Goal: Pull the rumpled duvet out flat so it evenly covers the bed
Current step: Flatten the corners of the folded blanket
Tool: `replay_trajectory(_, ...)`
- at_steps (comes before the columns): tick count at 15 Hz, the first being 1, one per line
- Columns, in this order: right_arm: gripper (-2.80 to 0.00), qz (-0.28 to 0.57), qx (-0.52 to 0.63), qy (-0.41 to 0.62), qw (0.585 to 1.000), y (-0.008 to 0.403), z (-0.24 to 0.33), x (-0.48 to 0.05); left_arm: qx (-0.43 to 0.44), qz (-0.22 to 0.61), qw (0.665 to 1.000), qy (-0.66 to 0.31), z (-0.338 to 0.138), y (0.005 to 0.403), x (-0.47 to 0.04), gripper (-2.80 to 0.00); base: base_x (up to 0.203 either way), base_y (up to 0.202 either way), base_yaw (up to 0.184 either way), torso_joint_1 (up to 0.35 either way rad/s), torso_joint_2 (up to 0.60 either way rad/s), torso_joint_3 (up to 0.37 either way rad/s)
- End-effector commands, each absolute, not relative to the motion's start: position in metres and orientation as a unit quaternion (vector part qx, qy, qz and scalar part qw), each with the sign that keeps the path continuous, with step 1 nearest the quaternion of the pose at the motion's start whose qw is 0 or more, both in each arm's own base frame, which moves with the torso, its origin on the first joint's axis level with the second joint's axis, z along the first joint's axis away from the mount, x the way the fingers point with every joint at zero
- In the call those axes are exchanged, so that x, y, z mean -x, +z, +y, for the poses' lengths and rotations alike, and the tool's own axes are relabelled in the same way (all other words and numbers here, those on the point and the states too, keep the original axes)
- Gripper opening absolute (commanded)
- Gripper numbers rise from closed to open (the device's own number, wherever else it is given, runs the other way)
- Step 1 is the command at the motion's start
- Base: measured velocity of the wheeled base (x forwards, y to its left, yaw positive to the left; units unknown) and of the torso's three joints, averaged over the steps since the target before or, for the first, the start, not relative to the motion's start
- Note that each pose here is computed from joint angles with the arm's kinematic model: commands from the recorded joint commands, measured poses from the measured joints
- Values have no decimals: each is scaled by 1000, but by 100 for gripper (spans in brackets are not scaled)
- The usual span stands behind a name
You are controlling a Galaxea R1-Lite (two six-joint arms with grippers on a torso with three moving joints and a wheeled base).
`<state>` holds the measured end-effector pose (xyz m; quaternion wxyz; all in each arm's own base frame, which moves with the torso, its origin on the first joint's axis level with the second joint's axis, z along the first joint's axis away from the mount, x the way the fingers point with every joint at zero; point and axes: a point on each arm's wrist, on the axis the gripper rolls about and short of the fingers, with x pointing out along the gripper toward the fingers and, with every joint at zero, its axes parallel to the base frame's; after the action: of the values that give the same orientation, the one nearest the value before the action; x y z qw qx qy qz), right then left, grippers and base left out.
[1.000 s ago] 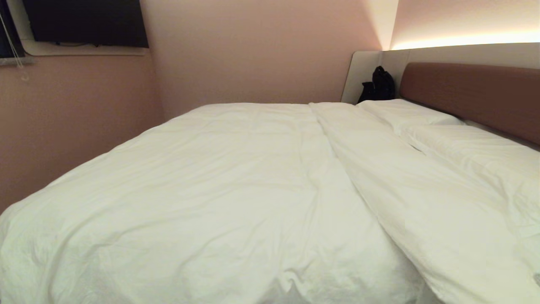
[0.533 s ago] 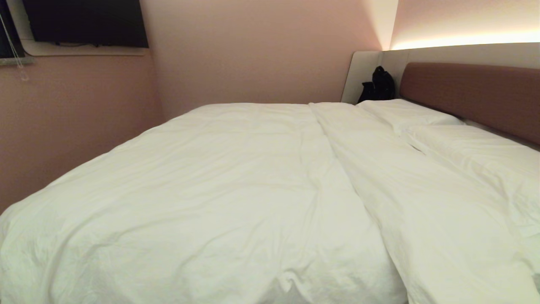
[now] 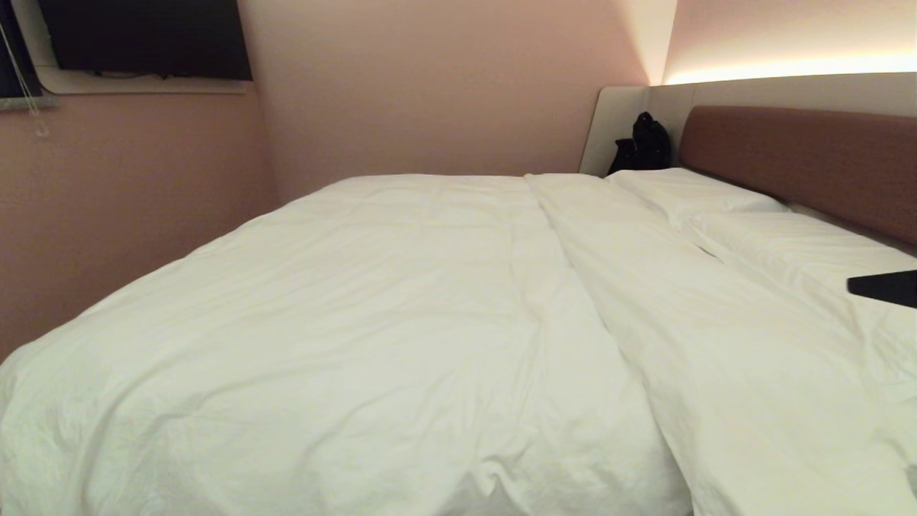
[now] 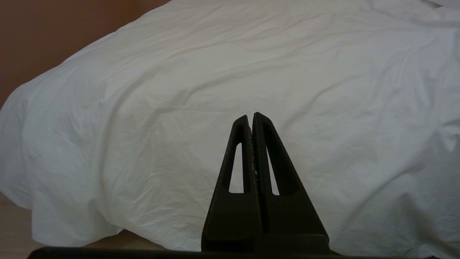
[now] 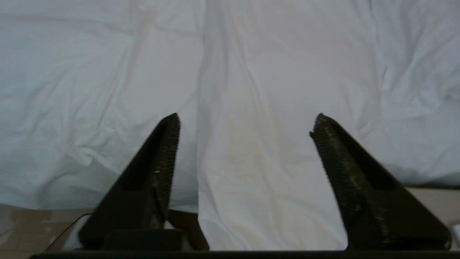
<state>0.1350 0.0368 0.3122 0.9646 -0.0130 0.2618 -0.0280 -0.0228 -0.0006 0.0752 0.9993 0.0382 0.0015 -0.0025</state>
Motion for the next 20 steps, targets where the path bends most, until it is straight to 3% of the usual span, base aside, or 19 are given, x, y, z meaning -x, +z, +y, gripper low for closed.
replay_trajectory(1, -280, 360, -57, -68, 929, 276, 41, -200, -38, 1, 999, -2, -1, 75, 23, -280, 0, 0, 0, 0, 0, 0)
replay_trajectory(9, -280, 524, -166, -85, 831, 191, -14, -271, -38, 1, 999, -2, -1, 75, 23, -280, 0, 0, 0, 0, 0, 0)
replay_trajectory(12, -280, 580, -160, -79, 795, 155, -18, -268, -38, 1, 999, -2, -1, 75, 23, -280, 0, 0, 0, 0, 0, 0)
replay_trajectory(20, -280, 641, -111, -90, 755, 61, -30, -238, -38, 1, 999, -2, -1, 75, 23, -280, 0, 0, 0, 0, 0, 0)
